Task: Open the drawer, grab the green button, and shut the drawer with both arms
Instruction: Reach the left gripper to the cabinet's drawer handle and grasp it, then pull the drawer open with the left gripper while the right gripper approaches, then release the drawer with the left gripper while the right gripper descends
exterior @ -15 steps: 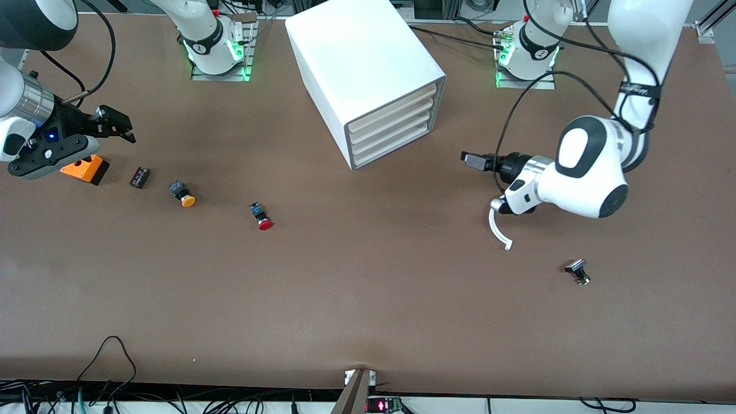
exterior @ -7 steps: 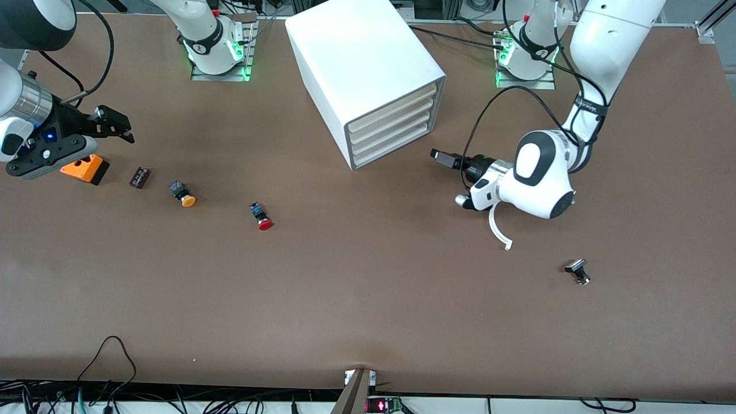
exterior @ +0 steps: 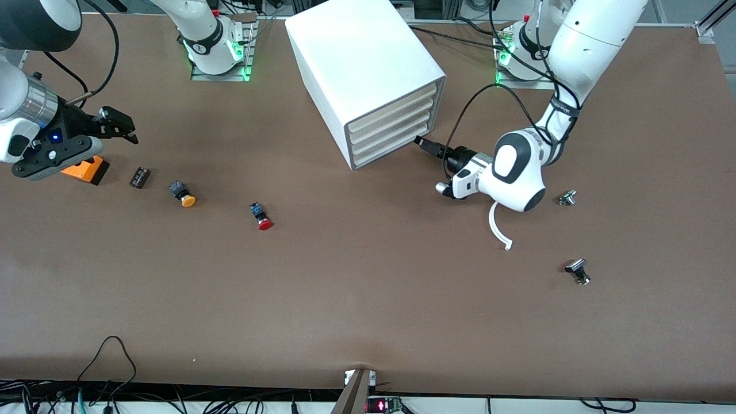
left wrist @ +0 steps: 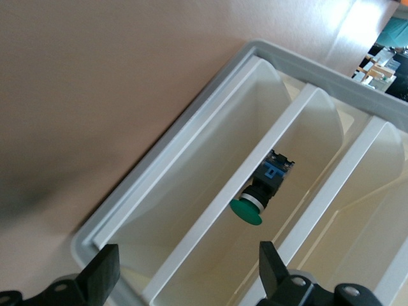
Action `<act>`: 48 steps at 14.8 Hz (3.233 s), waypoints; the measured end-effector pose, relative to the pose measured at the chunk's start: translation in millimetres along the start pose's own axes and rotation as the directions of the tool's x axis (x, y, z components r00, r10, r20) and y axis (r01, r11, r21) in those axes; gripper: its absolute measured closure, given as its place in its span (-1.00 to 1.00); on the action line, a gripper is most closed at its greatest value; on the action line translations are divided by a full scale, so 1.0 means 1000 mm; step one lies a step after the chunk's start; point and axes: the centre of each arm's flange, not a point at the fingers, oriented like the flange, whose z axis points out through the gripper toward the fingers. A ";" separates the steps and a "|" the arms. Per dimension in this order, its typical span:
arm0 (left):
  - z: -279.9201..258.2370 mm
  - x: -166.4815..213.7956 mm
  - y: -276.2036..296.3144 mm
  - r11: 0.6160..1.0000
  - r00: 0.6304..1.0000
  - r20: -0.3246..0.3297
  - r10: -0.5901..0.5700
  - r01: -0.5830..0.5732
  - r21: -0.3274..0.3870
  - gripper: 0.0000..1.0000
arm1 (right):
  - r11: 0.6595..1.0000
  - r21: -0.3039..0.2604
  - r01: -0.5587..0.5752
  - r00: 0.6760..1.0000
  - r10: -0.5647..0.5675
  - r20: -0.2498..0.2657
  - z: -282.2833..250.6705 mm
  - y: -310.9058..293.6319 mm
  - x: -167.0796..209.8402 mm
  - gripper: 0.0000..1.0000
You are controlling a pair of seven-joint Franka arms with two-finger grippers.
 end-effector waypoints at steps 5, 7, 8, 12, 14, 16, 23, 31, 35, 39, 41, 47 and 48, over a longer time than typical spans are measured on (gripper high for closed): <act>0.022 -0.005 -0.004 0.999 0.999 0.036 0.041 -0.041 0.004 -0.68 | 0.997 -0.008 0.070 0.998 -0.070 -0.002 0.030 -0.005 0.033 -1.00; 0.029 -0.009 -0.013 0.999 0.998 0.045 0.048 -0.047 -0.011 -0.67 | 0.995 0.046 0.083 0.997 -0.083 -0.006 0.042 -0.015 0.043 -0.99; 0.032 -0.011 -0.016 0.999 0.998 0.047 0.047 -0.046 -0.017 -0.66 | 0.993 0.069 0.095 0.995 -0.095 -0.007 0.050 -0.025 0.051 -0.99; 0.048 -0.010 -0.017 0.999 0.999 0.026 0.029 -0.028 -0.040 -0.59 | 0.978 0.033 0.205 0.979 -0.204 -0.011 0.066 -0.081 0.090 -1.00; 0.063 -0.009 -0.018 0.999 1.000 0.016 0.019 -0.018 -0.039 -0.56 | 0.965 -0.007 0.263 0.965 -0.263 -0.021 0.066 -0.110 0.107 -1.00; 0.076 -0.010 -0.018 0.999 1.000 0.009 0.010 -0.010 -0.032 -0.48 | 0.959 -0.020 0.283 0.958 -0.284 -0.049 0.062 -0.123 0.117 -1.00; 0.077 -0.011 -0.012 0.998 1.000 0.002 0.025 -0.024 -0.062 0.46 | 0.926 -0.040 0.375 0.921 -0.377 -0.095 0.038 -0.189 0.132 -1.00; 0.023 0.000 -0.026 0.996 0.995 -0.097 0.032 -0.040 -0.084 0.60 | 0.884 -0.066 0.463 0.874 -0.467 -0.130 0.041 -0.252 0.139 -1.00; -0.023 0.010 -0.030 0.996 0.984 -0.169 0.057 -0.067 -0.056 0.62 | 0.823 -0.132 0.553 0.810 -0.568 -0.146 0.044 -0.308 0.142 -1.00; -0.048 0.018 -0.027 0.996 0.973 -0.219 0.070 -0.080 -0.036 0.64 | 0.714 -0.209 0.668 0.692 -0.699 -0.180 0.060 -0.350 0.155 -1.00; -0.056 0.020 -0.025 0.995 0.969 -0.234 0.084 -0.093 -0.030 0.67 | 0.679 -0.228 0.698 0.650 -0.734 -0.194 0.062 -0.370 0.160 -1.00; -0.098 0.026 -0.037 0.999 0.937 -0.346 0.049 -0.053 -0.002 -0.31 | 0.564 -0.221 0.796 0.558 -0.824 -0.094 0.072 -0.450 0.142 -1.00; -0.108 0.026 -0.036 0.998 0.930 -0.363 0.052 -0.055 0.000 -0.49 | 0.545 -0.218 0.810 0.543 -0.837 -0.073 0.073 -0.461 0.137 -1.00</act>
